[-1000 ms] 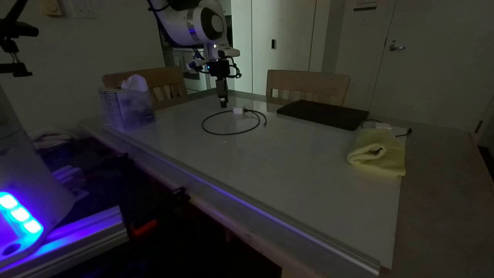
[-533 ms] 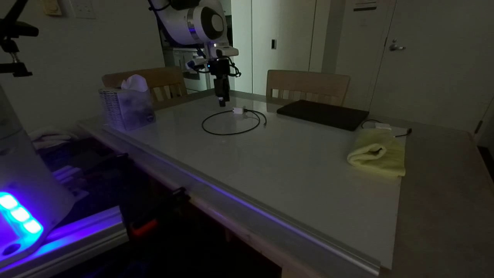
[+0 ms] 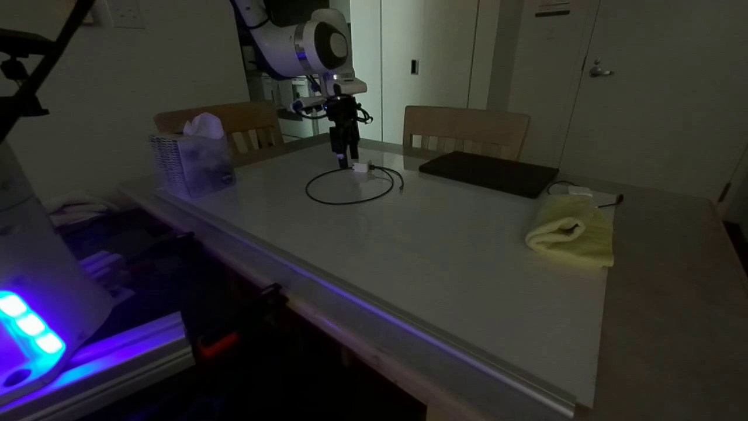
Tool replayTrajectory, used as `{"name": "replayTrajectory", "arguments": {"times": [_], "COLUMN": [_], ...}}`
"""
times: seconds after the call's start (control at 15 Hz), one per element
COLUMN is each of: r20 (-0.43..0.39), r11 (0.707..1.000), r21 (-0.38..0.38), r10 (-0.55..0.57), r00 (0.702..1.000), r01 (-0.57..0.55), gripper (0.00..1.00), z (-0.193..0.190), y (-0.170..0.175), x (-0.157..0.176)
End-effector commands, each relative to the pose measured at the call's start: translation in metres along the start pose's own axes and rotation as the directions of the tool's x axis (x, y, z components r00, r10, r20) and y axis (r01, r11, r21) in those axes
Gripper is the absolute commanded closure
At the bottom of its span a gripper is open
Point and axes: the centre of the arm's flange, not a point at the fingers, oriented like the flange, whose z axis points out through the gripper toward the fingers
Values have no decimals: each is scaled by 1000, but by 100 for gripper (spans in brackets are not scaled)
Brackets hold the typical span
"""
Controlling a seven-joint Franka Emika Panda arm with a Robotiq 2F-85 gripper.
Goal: Straighten the cable
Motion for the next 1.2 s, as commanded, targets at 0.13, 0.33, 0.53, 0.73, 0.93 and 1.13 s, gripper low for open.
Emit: {"name": "replayTrajectory", "arguments": {"times": [0.13, 0.33, 0.53, 0.73, 0.93, 1.13], "r20": [-4, -7, -8, 13, 32, 21], "r11": [998, 996, 992, 989, 984, 981], "r21": [8, 16, 26, 49, 77, 88], "r10": [66, 91, 125, 142, 157, 173], "r00": [998, 996, 992, 990, 987, 985], "r01": [-66, -91, -125, -143, -159, -175], "gripper": [0, 0, 0, 0, 0, 0], "z": [9, 12, 11, 4, -1, -3], "y": [-15, -16, -16, -20, -28, -34], "x": [18, 24, 26, 26, 28, 32]}}
